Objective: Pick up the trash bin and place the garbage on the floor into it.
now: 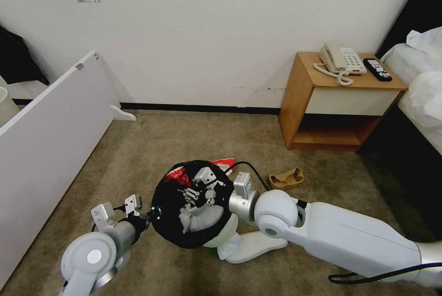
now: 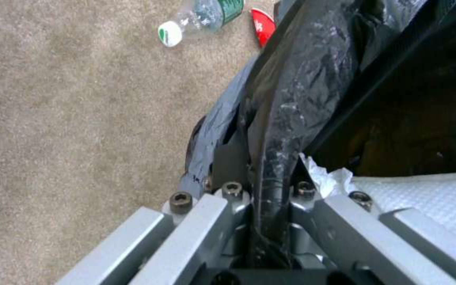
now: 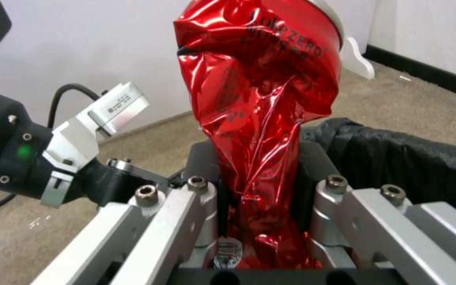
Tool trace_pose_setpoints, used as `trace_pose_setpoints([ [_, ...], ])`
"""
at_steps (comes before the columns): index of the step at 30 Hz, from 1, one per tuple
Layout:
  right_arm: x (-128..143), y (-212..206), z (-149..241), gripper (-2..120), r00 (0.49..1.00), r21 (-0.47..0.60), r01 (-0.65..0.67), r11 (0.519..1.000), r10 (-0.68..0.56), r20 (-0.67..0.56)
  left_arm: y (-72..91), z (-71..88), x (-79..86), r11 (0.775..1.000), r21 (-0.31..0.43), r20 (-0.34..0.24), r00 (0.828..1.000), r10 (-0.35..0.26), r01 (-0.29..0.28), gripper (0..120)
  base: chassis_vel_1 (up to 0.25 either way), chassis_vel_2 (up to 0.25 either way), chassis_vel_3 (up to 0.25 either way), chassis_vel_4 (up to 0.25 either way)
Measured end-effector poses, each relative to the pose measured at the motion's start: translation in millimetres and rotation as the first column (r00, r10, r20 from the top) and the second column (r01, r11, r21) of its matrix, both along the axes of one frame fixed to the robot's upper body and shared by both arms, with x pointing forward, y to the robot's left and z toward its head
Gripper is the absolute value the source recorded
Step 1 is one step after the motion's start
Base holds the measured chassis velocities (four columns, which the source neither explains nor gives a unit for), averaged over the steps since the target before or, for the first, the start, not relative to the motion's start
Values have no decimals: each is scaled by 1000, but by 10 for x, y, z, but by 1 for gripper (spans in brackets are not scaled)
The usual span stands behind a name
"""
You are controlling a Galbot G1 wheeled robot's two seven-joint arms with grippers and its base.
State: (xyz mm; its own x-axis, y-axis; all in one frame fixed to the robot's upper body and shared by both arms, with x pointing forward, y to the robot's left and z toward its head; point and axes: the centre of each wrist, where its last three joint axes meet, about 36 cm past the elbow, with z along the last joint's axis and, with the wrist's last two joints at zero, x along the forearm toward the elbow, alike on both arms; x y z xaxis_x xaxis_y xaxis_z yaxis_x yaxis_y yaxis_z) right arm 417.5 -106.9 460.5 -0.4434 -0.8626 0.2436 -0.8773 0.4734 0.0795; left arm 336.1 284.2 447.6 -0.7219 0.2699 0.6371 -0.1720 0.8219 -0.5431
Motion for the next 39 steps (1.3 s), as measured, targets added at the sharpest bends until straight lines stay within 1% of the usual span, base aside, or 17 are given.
trace_pose_setpoints([
  [4, 8, -8, -21, 25, 1000, -3, 5, 1000, -5, 1, -3, -5, -4, 1000, -2, -1, 1000, 1, -1, 1, 0, 0, 0, 0],
  [6, 8, -13, -39, 35, 1000, -4, 7, 1000, -7, 0, -11, -12, -10, 1000, -6, -1, 1000, 4, -4, 1, 0, 0, 0, 0],
  [7, 8, -13, -39, 35, 1000, -4, 7, 1000, -7, 0, -11, -12, -10, 1000, -6, -1, 1000, 4, -4, 1, 0, 0, 0, 0],
  [8, 4, -11, -45, 41, 1000, -3, 5, 1000, -5, -2, -18, -17, -15, 1000, -10, -2, 1000, 6, -6, 1, 0, 0, 0, 0],
  [9, 4, -11, -45, 41, 1000, -3, 5, 1000, -5, -2, -18, -17, -15, 1000, -10, -2, 1000, 6, -6, 1, 0, 0, 0, 0],
  [10, 3, -9, -46, 47, 1000, -3, 3, 1000, -3, -2, -23, -19, -16, 1000, -13, -2, 1000, 7, -7, 1, 0, 0, 0, 0],
  [11, 3, -9, -46, 47, 1000, -3, 3, 1000, -3, -2, -23, -19, -16, 1000, -13, -2, 1000, 7, -7, 1, 0, 0, 0, 0],
  [13, 2, -3, -46, 59, 1000, -1, 2, 1000, -2, -3, -22, -18, -17, 1000, -16, 0, 1000, 10, -10, 1, 0, 0, 0, 0],
  [14, 2, -3, -46, 59, 1000, -1, 2, 1000, -2, -3, -22, -18, -17, 1000, -16, 0, 1000, 10, -10, 1, 0, 0, 0, 0],
  [16, 2, 4, -48, 69, 1000, 1, 1, 1000, -1, -5, -17, -18, -17, 1000, -18, 1, 1000, 13, -13, 1, 0, 0, 0, 0],
  [17, 2, 4, -48, 69, 1000, 1, 1, 1000, -1, -5, -17, -18, -17, 1000, -18, 1, 1000, 13, -13, 1, 0, 0, 0, 0],
  [19, 5, 8, -51, 80, 1000, 2, 1, 1000, -1, -5, -8, -23, -19, 1000, -18, 1, 1000, 15, -15, 1, 0, 0, 0, 0],
  [20, 5, 8, -51, 80, 1000, 2, 1, 1000, -1, -5, -8, -23, -19, 1000, -18, 1, 1000, 15, -15, 1, 0, 0, 0, 0],
  [22, 10, 11, -50, 92, 1000, 3, 1, 1000, -1, -5, 3, -29, -16, 1000, -17, -1, 1000, 19, -19, 1, 0, 0, 0, 0],
  [23, 10, 11, -50, 92, 1000, 3, 1, 1000, -1, -5, 3, -29, -16, 1000, -17, -1, 1000, 19, -19, 1, 0, 0, 0, 0],
  [25, 14, 18, -46, 98, 1000, 4, 1, 1000, -1, -4, 15, -31, -13, 1000, -16, -1, 1000, 23, -23, 1, 0, 0, 0, 0],
  [39, 39, 47, 112, 100, 1000, 22, -9, 1000, 8, 26, 48, -38, -26, 999, -17, -4, 999, 32, -32, 1, 0, 0, 0, 0],
])
